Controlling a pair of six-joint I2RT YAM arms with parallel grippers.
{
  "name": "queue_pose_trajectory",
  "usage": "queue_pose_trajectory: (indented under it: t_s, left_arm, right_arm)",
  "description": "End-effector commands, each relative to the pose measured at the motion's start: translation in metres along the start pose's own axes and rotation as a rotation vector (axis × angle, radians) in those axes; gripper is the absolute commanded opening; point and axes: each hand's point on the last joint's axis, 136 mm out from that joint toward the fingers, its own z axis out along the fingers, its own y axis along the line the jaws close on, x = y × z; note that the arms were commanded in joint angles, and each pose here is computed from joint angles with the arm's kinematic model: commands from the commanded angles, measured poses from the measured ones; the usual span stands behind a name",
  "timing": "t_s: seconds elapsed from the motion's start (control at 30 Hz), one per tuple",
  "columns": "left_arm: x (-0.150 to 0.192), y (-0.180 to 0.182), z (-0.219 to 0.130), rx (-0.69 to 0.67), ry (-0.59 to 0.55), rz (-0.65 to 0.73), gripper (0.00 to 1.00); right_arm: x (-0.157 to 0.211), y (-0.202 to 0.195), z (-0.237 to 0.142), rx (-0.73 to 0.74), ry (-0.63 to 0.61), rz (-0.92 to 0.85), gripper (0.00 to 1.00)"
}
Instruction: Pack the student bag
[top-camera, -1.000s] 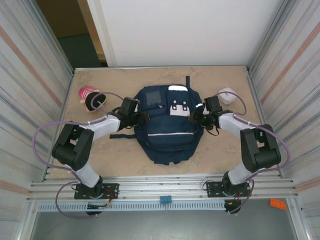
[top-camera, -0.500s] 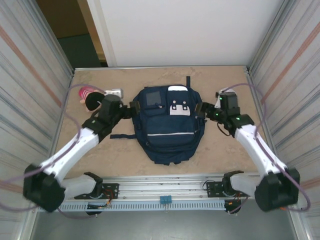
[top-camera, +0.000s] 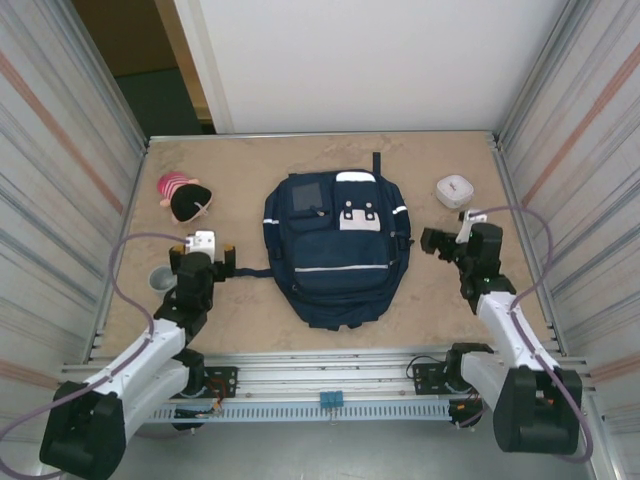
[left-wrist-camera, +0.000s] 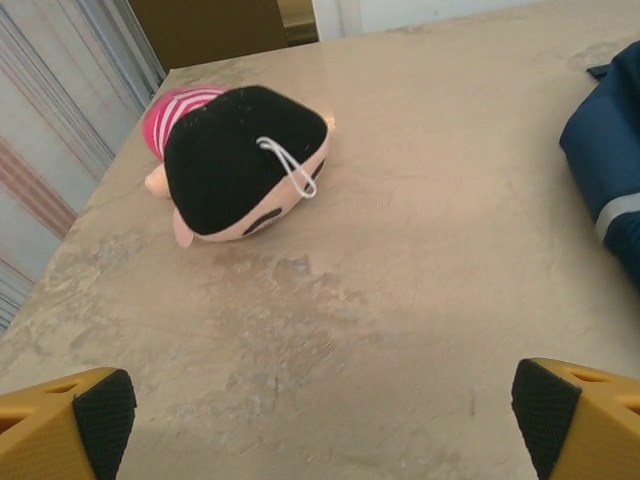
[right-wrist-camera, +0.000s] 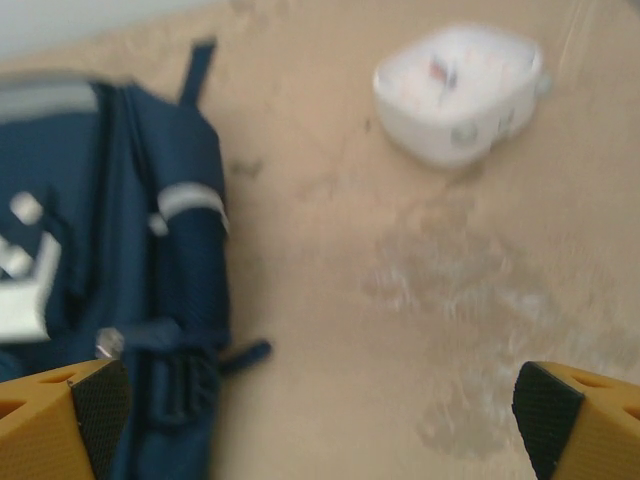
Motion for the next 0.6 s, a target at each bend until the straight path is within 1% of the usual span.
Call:
queue_pose_trajectory:
  t_s: [0.0,0.13,0.23,0.27,0.3,0.33,0.37,0.4,0.43,0.47,0.5,0.53,0.57]
  left_arm:
    - [-0.020,0.000,0.002,0.023,-0.144,-0.016,0.99]
    - [-0.020,-0.006,0.014,0.070,-0.177,-0.014,0.99]
    - [-0.028,-0.012,0.029,0.077,-0.219,0.001,0.99]
    - [-0.032,-0.015,0.034,0.079,-0.237,0.007,0.99]
    - [-0.032,-0.021,0.043,0.091,-0.235,0.045,0.99]
    - [-0.031,-0.022,0.054,0.083,-0.223,0.053,0.99]
    - [-0.022,-0.021,0.065,0.063,-0.184,0.047,0.99]
    - [-0.022,-0.015,0.072,0.058,-0.203,0.033,0.99]
    - [-0.009,-0.010,0.076,0.080,-0.153,-0.028,0.99]
    - [-0.008,0.001,0.080,0.059,-0.132,-0.078,0.99]
    - [-0.003,0.012,0.089,0.033,-0.076,-0.134,0.99]
    - [-0.001,0.018,0.099,0.037,-0.012,-0.167,0.99]
    - [-0.003,0.010,0.103,0.052,0.004,-0.135,0.99]
  right_arm:
    - [-0.027,0.007,0.010,-0.059,-0.163,-0.106,0.99]
    - [-0.009,0.003,0.032,-0.068,-0.143,-0.125,0.99]
    - [-0.014,0.004,0.046,-0.074,-0.160,-0.170,0.99]
    - [-0.016,0.004,0.050,-0.077,-0.172,-0.168,0.99]
    - [-0.018,0.003,0.055,-0.085,-0.172,-0.140,0.99]
    - [-0.017,0.005,0.061,-0.110,-0.181,-0.142,0.99]
    - [-0.009,0.007,0.067,-0.128,-0.159,-0.154,0.99]
    - [-0.001,0.008,0.074,-0.133,-0.159,-0.166,0.99]
    - [-0.004,0.006,0.079,-0.123,-0.197,-0.155,0.99]
    - [-0.004,-0.001,0.080,-0.101,-0.171,-0.127,0.99]
    - [-0.005,-0.010,0.083,-0.061,-0.118,-0.091,0.99]
    - [-0.007,-0.015,0.086,-0.009,-0.137,-0.087,0.99]
    - [-0.007,-0.018,0.086,0.020,-0.136,-0.086,0.99]
